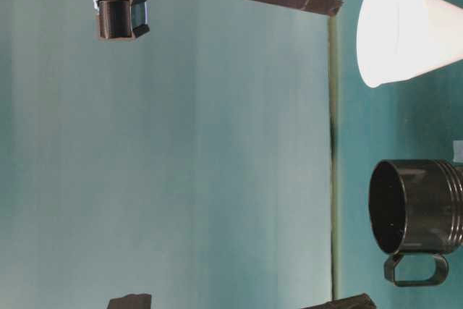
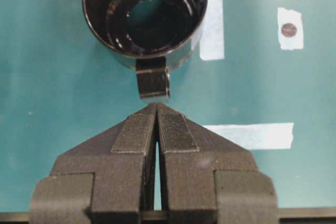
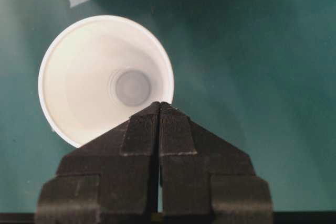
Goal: Holding the cup holder with the left arm, the right arm places the cup into the cup holder.
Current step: 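Open both grippers and lower them around holder handle and cup rim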
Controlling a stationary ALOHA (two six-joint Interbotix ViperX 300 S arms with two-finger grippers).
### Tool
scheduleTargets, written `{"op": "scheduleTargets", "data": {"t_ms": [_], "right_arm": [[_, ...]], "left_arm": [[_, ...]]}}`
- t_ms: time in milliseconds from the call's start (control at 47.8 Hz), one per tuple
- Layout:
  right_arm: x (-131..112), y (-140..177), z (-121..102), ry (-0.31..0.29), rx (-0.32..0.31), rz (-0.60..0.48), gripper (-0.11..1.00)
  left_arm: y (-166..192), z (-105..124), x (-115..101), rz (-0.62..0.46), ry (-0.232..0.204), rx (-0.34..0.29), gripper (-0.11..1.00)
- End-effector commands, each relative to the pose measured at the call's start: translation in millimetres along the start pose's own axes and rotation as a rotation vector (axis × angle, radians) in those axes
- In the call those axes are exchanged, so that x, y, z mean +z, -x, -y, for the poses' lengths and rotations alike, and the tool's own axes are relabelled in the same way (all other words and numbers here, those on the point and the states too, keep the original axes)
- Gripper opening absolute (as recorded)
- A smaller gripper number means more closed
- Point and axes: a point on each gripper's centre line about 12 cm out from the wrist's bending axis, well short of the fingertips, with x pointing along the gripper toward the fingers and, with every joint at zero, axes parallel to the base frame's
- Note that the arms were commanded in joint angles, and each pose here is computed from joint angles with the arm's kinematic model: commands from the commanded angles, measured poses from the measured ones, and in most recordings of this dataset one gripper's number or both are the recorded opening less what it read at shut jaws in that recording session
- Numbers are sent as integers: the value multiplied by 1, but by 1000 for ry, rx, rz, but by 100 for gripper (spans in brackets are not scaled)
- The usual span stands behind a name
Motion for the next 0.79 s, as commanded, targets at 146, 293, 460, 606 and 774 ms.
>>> {"op": "scheduleTargets", "data": {"t_ms": [146, 293, 460, 606, 774], "right_arm": [[8, 3, -1, -26, 7, 36, 33], [5, -3, -1, -61, 7, 25, 75], [4, -8, -2, -79, 6, 10, 100], [4, -11, -2, -81, 5, 7, 100], [6, -12, -3, -81, 4, 5, 100]], "left_arm": [[3, -1, 6, 30, -3, 5, 3], [4, -1, 7, 35, -2, 6, 3], [4, -1, 7, 36, 4, 6, 22], [3, -1, 7, 32, 7, 5, 63], [2, -1, 8, 30, 12, 5, 98]]}}
